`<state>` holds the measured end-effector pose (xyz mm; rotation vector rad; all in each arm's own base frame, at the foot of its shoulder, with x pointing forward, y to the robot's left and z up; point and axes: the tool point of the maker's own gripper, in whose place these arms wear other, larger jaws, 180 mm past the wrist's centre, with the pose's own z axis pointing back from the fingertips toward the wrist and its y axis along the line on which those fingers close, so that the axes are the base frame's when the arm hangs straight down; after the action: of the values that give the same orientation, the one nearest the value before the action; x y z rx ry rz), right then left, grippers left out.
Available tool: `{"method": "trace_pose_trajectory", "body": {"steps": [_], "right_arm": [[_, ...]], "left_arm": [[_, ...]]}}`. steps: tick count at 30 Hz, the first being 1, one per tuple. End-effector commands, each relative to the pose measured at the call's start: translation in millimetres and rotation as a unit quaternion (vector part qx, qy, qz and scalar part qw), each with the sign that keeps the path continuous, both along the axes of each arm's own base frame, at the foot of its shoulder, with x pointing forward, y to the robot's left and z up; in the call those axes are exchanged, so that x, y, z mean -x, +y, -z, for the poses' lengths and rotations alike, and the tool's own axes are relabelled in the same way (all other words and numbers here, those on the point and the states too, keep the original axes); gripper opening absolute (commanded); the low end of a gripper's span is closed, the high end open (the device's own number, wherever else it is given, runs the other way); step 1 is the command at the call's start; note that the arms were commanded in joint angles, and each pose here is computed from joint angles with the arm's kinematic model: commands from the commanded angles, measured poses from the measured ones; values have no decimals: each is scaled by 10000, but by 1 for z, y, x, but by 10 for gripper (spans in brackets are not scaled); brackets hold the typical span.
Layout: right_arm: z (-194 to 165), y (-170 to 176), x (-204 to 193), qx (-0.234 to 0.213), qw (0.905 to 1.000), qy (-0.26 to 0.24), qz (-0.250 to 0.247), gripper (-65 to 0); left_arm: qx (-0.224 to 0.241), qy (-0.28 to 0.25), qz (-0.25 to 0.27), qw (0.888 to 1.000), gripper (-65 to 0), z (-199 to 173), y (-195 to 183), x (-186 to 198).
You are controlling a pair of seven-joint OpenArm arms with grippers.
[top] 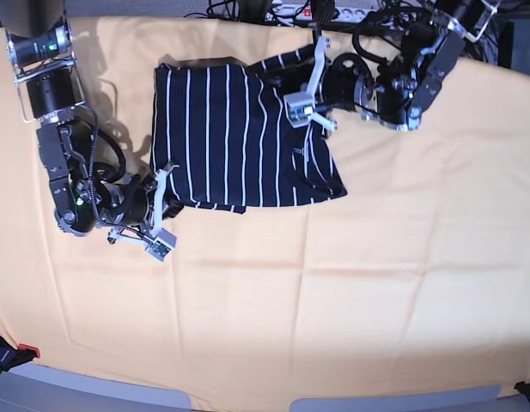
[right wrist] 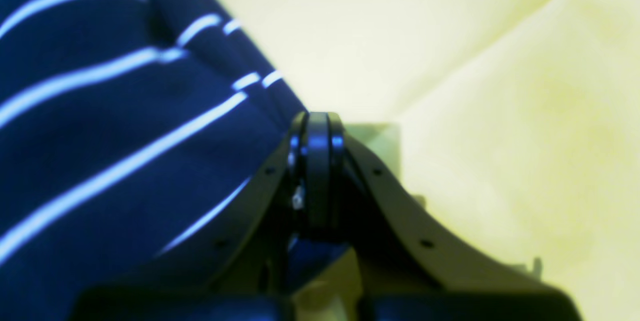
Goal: Fold the T-shirt properly
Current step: 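Grasp the shirt's corners with both grippers and rotate it upright, then pull the shirt edges with both grippers to straighten the folded stack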
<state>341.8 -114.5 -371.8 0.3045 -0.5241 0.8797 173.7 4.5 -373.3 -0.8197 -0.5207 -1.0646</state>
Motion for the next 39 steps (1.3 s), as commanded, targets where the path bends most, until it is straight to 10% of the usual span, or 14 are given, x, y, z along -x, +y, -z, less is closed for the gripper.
{"method": "trace_pose_trajectory", "body": {"steps": [1,16,25,34,39], "right_arm": [[-15,-7,-9,36,9998,-203,-11,-650],[-31,-4,70,-196,9986,-195,-454,-650],[-27,-2,121,-767,9964,9,356,-650],[-37,33,171,-1344,9894,150,520,-650],[-29,20,182,-734,9940,91,804,-650]], "left_arm": [[-584,-263,-82,9979,-650,11,19,-21],[-450,-1794,-861,9790,-650,-33,32,-149],[-80,-2232,-1464,9637,-650,-49,28,-233],[375,-2212,-1258,9664,-650,-91,-3,-248],[151,-1856,-1119,9761,-650,-102,13,-235]]}}
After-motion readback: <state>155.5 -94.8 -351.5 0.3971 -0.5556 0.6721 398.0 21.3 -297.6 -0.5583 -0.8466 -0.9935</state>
